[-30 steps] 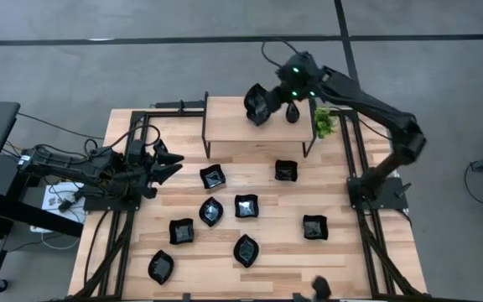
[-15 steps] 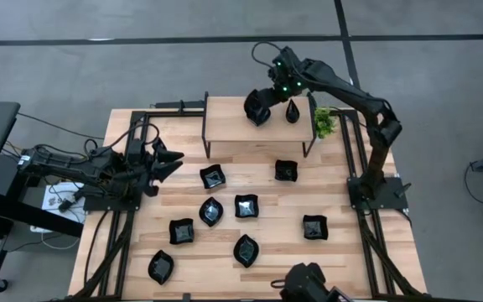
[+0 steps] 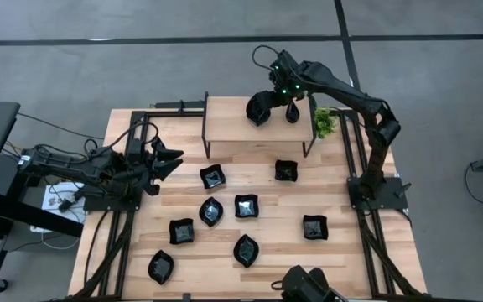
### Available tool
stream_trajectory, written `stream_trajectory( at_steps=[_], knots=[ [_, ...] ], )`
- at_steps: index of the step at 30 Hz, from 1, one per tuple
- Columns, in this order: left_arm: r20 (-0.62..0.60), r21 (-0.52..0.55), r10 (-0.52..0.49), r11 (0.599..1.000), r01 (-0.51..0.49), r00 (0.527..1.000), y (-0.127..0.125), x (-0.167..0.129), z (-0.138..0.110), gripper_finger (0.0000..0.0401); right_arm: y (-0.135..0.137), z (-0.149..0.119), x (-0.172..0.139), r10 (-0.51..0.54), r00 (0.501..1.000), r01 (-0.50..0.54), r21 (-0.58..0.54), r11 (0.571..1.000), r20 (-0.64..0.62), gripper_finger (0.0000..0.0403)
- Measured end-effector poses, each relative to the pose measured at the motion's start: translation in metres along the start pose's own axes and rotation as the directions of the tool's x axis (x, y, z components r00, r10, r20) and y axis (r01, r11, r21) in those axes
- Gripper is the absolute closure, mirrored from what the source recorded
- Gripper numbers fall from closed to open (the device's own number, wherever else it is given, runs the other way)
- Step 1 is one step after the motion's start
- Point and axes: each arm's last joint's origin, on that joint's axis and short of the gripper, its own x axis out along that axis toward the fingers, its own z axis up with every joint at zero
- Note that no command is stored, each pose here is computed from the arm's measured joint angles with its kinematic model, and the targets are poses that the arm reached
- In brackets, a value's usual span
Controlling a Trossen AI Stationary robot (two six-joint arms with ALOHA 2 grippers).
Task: Pick & Place Mini shaped plates
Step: Stack the leaf-shaped plate on top of the leaf-shaped plate on the shelf
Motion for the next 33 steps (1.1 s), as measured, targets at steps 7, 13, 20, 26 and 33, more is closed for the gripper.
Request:
stream_trajectory(
  at_steps=[7,13,20,26,33],
  knots=[
    [0.0,0.0,0.0,1.0,0.0,1.0,0.0,0.0,0.0,0.0256,-0.0014,-0.0003,0.0,-0.021,1.0,0.021,0.017,1.0,0.0,0.0403],
    [0.0,0.0,0.0,1.0,0.0,1.0,0.0,0.0,0.0001,0.0256,-0.0004,-0.0008,0.0002,-0.019,1.0,0.019,0.037,0.999,-0.002,0.0403],
    [0.0,0.0,-0.001,1.0,0.001,1.0,0.0,0.0,0.0,0.0256,-0.0004,-0.0008,0.0002,-0.018,1.0,0.019,0.043,0.999,-0.002,0.0403],
    [0.0,0.0,0.0,1.0,0.0,1.0,0.0,0.0,0.0,0.0256,0.0015,-0.0015,0.0006,-0.019,1.0,0.019,0.038,0.999,-0.001,0.0403],
    [0.0,0.0,0.0,1.0,0.0,1.0,0.0,0.0,0.0001,0.0256,-0.0009,-0.0045,0.0052,-0.029,0.999,0.03,0.046,0.999,-0.017,0.0403]
  ],
)
